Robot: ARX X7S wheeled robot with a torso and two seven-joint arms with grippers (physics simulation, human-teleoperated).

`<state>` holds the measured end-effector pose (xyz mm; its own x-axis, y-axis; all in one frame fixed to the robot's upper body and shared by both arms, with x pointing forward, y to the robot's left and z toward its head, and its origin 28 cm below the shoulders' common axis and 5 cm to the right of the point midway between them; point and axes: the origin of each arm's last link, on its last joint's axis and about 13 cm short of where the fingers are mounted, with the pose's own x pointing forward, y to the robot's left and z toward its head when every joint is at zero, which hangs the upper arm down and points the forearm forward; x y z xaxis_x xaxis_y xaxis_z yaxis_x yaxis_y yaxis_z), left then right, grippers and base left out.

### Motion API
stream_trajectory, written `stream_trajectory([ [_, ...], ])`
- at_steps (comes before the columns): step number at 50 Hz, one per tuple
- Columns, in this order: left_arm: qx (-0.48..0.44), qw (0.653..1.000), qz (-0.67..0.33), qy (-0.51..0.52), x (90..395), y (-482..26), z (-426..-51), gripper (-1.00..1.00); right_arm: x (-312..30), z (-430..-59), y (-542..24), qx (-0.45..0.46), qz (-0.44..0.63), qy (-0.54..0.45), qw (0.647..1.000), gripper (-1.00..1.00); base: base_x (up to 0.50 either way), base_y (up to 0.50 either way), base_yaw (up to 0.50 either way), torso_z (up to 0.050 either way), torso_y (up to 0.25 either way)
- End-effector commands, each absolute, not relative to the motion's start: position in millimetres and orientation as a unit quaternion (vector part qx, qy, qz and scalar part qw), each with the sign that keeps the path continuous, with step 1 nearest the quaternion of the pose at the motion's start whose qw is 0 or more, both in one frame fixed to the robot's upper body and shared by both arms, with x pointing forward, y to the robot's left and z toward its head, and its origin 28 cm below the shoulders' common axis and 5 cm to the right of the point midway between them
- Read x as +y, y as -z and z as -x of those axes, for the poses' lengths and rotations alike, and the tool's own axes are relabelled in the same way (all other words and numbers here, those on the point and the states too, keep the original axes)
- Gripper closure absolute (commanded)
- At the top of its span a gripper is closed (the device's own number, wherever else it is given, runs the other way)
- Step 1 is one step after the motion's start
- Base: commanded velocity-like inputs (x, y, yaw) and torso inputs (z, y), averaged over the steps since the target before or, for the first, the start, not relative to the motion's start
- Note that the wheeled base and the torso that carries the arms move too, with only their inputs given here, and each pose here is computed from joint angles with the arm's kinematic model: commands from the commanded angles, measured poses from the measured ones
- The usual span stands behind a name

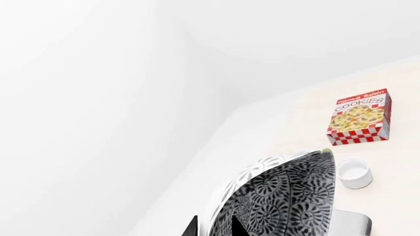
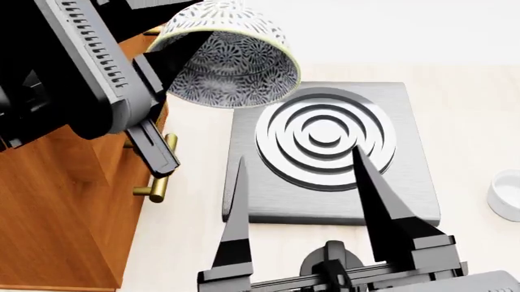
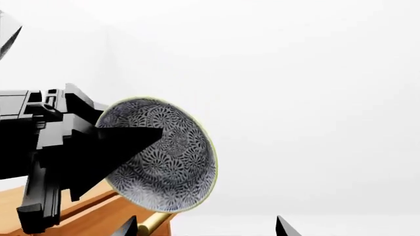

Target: Pick the akita bowl on the wooden cabinet and place it on the plate.

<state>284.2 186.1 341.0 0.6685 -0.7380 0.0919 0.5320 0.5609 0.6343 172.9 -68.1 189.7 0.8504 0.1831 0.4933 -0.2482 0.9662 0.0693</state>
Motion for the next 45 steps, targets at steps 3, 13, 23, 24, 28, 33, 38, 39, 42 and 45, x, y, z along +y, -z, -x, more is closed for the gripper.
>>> stream_trajectory([
  [3, -0.191, 0.857, -0.291, 0.381, 179.7, -339.0, -274.6, 1.0, -70.6, -181.1, -186.9, -0.243, -0.071, -0.107, 0.961, -1.0, 0.0, 0.0, 0.0, 0.0, 0.0],
  [13, -0.195, 0.856, -0.286, 0.385, 181.6, -337.2, -268.8, 1.0, -71.4, -181.7, -186.6, -0.243, -0.071, -0.105, 0.962, -1.0, 0.0, 0.0, 0.0, 0.0, 0.0],
  [23, -0.194, 0.853, -0.284, 0.393, 181.7, -331.9, -260.5, 1.0, -71.6, -182.4, -186.0, -0.242, -0.07, -0.103, 0.962, -1.0, 0.0, 0.0, 0.0, 0.0, 0.001],
  [24, -0.195, 0.852, -0.283, 0.394, 181.5, -332.1, -259.6, 1.0, -71.7, -182.4, -186.0, -0.242, -0.07, -0.103, 0.962, -1.0, 0.0, 0.0, 0.0, 0.0, 0.0],
  [28, -0.198, 0.847, -0.283, 0.404, 178.8, -328.9, -253.5, 1.0, -72.7, -182.6, -186.2, -0.242, -0.07, -0.1, 0.962, -1.0, 0.0, 0.0, 0.0, 0.0, 0.0],
  [33, -0.198, 0.845, -0.283, 0.409, 177.6, -324.9, -252.1, 1.0, -73.1, -182.0, -186.8, -0.244, -0.07, -0.099, 0.962, -1.0, 0.0, 0.0, 0.0, 0.002, 0.0],
  [38, -0.197, 0.846, -0.278, 0.41, 177.7, -322.3, -253.1, 1.0, -72.9, -181.7, -187.0, -0.244, -0.071, -0.1, 0.962, -1.0, 0.0, 0.0, 0.0, 0.0, 0.0],
  [39, -0.197, 0.846, -0.278, 0.411, 177.4, -321.8, -252.6, 1.0, -72.9, -181.6, -187.1, -0.245, -0.07, -0.1, 0.962, -1.0, 0.0, 0.0, 0.0, 0.0, 0.0],
  [42, -0.198, 0.844, -0.276, 0.415, 176.3, -319.9, -251.6, 1.0, -72.4, -181.6, -187.1, -0.244, -0.07, -0.101, 0.962, -1.0, 0.0, 0.0, 0.0, 0.0, 0.0],
  [45, -0.198, 0.843, -0.276, 0.417, 175.0, -317.7, -252.0, 1.0, -71.9, -180.6, -187.6, -0.245, -0.071, -0.103, 0.961, -1.0, 0.0, 0.0, 0.0, 0.0, 0.0],
])
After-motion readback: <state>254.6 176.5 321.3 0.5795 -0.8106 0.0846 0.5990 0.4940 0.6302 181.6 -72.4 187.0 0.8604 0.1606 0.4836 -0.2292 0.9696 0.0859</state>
